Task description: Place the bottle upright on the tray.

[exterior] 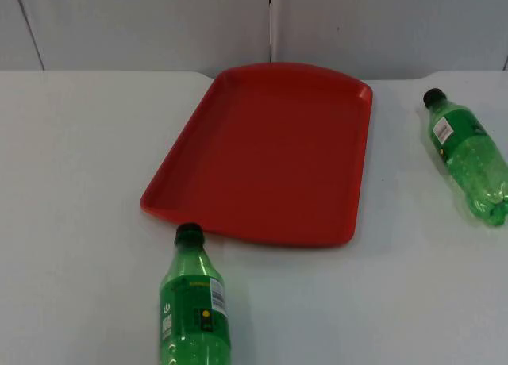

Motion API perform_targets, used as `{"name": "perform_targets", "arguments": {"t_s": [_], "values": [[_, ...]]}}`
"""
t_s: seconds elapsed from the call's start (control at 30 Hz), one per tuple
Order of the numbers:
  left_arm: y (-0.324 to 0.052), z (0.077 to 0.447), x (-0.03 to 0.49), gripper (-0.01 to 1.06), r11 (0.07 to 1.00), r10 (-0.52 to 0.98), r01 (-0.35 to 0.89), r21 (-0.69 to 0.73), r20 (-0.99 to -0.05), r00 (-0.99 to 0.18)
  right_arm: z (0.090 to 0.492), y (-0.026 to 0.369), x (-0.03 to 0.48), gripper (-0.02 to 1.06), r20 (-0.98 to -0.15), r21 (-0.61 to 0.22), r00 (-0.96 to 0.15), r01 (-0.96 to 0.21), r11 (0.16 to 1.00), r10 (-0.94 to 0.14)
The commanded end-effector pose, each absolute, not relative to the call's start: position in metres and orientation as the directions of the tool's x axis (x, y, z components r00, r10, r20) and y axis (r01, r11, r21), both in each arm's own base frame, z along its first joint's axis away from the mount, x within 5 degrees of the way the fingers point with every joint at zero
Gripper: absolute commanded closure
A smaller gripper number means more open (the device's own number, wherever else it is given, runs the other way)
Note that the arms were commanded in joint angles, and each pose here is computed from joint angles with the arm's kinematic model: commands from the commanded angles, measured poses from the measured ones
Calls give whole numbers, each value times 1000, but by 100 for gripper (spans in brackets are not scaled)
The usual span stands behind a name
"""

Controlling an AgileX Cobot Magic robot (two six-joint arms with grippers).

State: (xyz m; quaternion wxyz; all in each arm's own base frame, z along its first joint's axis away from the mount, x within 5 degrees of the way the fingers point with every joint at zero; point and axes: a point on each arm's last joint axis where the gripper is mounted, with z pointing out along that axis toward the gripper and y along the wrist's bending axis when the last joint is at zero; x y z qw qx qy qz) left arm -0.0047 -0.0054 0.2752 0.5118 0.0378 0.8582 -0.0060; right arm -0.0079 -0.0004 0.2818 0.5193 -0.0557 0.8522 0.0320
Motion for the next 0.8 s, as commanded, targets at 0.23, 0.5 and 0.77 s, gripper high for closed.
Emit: {"name": "perform_targets", "arguments": {"t_s": [0.23, 0.5, 0.77], "values": [[-10, 289, 0, 0, 995, 25, 97, -28, -865, -502, 280, 0, -8, -1, -889, -4, -454, -125, 992, -61], [-12, 301, 15, 0, 992, -10, 101, -80, -829, -559, 280, 0, -8, -1, -889, -4, -454, -125, 992, -61], [-16, 300, 32, 0, 985, -32, 111, -133, -770, -638, 280, 0, -8, -1, -889, -4, -454, -125, 992, -61]]}}
